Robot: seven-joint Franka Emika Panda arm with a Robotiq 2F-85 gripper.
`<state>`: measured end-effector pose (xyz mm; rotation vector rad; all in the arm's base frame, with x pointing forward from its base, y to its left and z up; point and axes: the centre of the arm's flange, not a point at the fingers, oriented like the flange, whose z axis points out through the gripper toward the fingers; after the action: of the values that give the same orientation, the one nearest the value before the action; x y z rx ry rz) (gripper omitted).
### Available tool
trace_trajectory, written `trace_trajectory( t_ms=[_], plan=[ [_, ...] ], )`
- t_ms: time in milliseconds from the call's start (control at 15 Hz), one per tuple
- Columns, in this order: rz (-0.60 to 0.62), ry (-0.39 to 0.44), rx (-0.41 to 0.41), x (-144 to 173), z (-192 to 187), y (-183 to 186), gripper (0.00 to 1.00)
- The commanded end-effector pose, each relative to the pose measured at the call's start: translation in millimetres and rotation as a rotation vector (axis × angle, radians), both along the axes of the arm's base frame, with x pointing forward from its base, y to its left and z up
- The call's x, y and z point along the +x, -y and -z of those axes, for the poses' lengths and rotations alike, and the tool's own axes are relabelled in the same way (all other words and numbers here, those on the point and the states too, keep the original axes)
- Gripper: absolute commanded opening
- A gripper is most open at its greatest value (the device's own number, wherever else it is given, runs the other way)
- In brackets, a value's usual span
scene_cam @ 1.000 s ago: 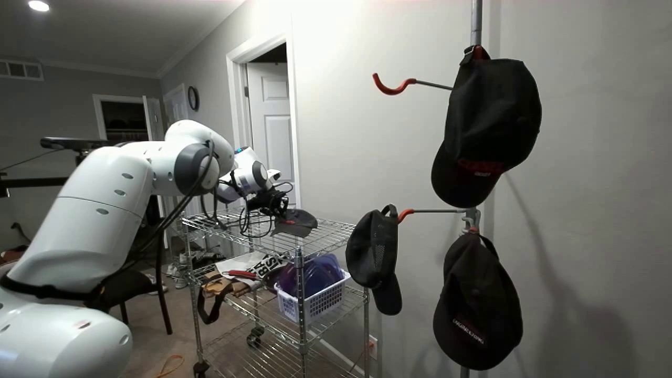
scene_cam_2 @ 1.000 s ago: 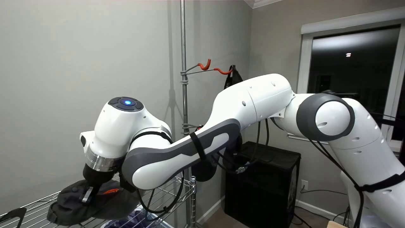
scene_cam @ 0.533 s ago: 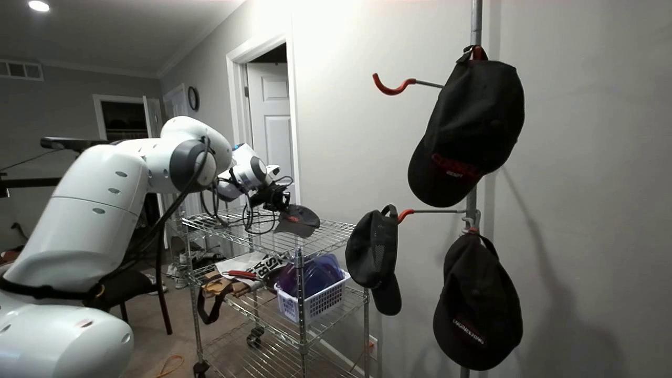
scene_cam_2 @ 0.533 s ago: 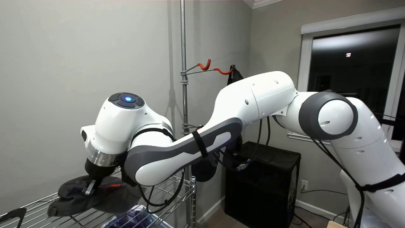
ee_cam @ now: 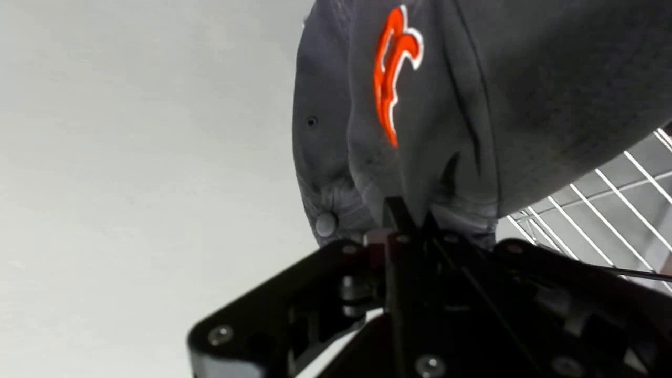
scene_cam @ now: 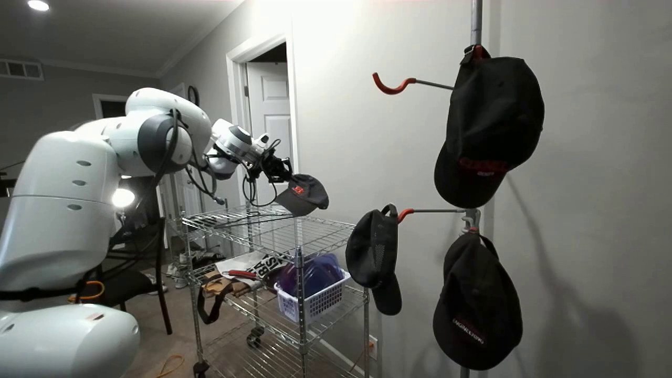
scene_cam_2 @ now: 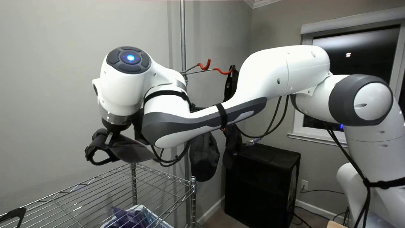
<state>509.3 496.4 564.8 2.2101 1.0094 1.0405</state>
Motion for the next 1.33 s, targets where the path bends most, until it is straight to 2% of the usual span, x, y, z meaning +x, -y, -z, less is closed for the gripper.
trace_trajectory(
  t_ms=[0, 333, 933, 1267],
  plan=[
    [0.084, 0.074, -0.052, -26, -29, 23, 0.03],
    [0.155, 0.143, -0.094, -40, -65, 39, 0.03],
    [0.27, 0.365, -0.187, -69, -189, 80, 0.03],
    [0.355, 0.463, -0.26, -77, -230, 105, 0.03]
  ],
)
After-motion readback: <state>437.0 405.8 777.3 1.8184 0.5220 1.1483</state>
